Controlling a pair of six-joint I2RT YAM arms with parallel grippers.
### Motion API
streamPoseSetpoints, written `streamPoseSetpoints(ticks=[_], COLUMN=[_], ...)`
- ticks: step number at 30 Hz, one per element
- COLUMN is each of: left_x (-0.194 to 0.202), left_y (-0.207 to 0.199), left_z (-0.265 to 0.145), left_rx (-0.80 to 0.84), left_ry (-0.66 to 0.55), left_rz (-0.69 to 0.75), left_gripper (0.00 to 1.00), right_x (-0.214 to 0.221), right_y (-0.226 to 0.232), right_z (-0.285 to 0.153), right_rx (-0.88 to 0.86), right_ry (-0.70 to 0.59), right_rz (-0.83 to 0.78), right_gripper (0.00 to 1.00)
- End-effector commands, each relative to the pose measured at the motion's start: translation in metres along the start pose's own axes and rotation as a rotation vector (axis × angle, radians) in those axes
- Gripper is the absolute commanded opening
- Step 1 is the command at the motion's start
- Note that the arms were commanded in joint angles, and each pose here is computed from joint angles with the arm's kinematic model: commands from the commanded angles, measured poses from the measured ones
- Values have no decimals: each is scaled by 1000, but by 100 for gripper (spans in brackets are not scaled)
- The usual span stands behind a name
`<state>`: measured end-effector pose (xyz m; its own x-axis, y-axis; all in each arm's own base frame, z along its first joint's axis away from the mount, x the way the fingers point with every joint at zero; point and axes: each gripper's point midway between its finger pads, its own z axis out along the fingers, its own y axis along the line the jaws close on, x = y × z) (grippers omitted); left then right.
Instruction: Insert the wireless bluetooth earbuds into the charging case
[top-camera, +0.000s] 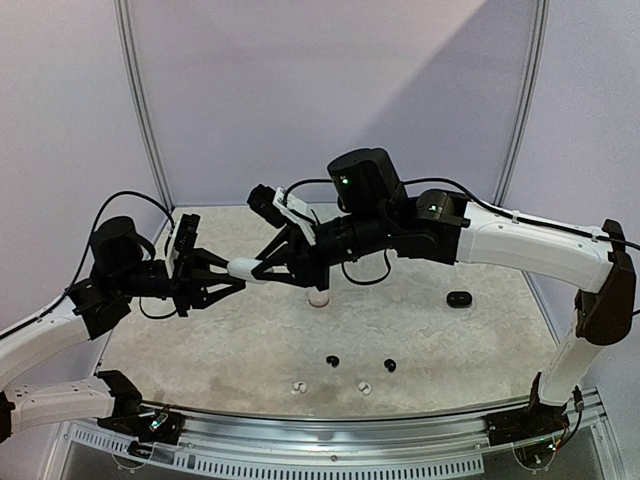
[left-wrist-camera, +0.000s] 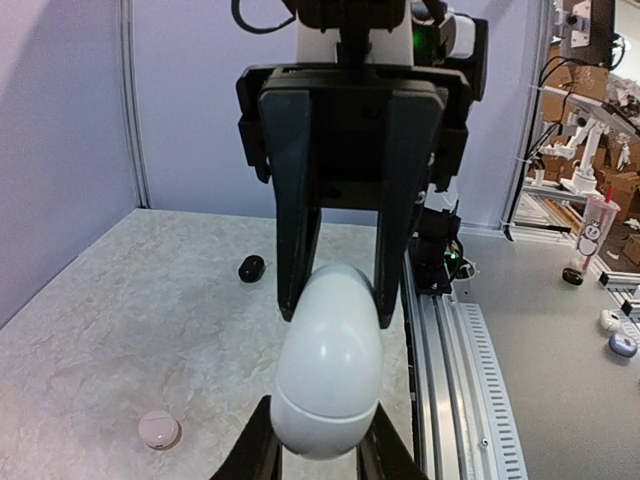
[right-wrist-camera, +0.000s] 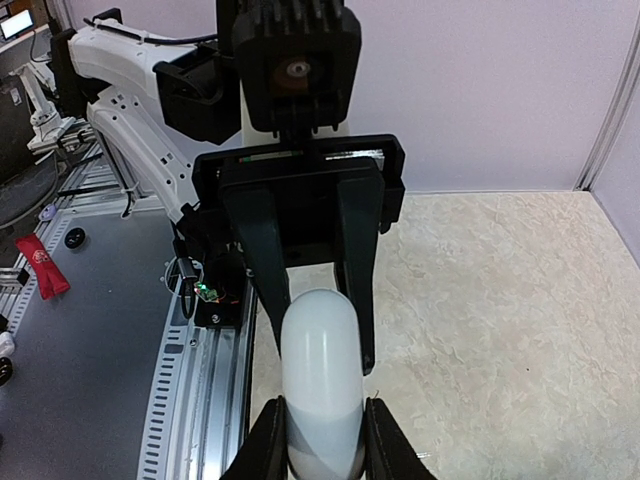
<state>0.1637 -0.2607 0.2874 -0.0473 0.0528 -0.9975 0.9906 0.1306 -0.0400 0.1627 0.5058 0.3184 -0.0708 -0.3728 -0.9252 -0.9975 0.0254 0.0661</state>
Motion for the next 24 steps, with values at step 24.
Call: streamPoseSetpoints(ticks=[24], left_x=[-13], left_y=[-3], left_z=[2], left_rx=[27], left_ry=[-39], left_rz=[34], left_gripper=[0], right_x=[-16], right_y=[-5], right_z=[-2], right_rx=[32], right_ry=[-43], right_rz=[-8], right_gripper=[21])
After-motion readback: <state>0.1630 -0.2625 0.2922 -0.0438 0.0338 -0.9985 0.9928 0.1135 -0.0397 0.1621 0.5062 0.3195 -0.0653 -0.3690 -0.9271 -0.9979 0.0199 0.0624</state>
